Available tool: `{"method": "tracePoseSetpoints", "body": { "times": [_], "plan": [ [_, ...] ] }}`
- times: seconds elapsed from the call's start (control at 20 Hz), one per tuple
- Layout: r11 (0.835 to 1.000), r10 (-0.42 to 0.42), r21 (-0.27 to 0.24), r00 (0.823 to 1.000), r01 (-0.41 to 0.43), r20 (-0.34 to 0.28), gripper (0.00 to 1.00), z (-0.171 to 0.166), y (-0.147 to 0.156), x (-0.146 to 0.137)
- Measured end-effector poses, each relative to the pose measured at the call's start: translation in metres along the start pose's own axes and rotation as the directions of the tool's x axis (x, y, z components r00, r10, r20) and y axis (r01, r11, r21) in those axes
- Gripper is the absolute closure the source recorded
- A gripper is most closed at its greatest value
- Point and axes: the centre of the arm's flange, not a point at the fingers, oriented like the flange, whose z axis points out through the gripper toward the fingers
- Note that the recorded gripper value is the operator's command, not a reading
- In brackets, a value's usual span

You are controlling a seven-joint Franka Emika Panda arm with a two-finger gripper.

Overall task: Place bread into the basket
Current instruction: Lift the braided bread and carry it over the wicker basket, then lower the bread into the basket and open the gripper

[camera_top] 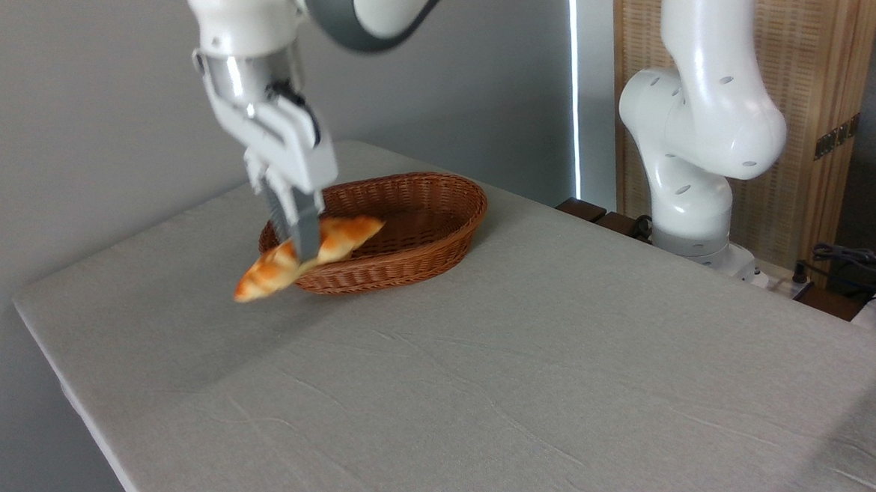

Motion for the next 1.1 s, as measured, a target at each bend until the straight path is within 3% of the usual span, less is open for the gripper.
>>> {"method": "tracePoseSetpoints", "body": {
  "times": [0.15,0.25,0.35,0.5,0.85,1.1],
  "plan": [
    [0.995,0.083,-0.053,0.995,-0.079,0.062,0.66,-0.006,0.050,-0.004],
    [0.987,0.146,-0.090,0.984,-0.137,0.106,0.48,0.015,0.086,-0.004],
    [0.974,0.207,-0.127,0.966,-0.189,0.152,0.24,0.042,0.119,-0.003],
    [0.963,0.249,-0.154,0.950,-0.222,0.188,0.00,0.063,0.146,-0.002],
    [0.982,0.124,-0.166,0.967,-0.088,0.221,0.00,0.077,0.163,-0.003],
    [0.983,0.041,-0.182,0.971,0.003,0.234,0.00,0.083,0.169,-0.002]
  ]
}}
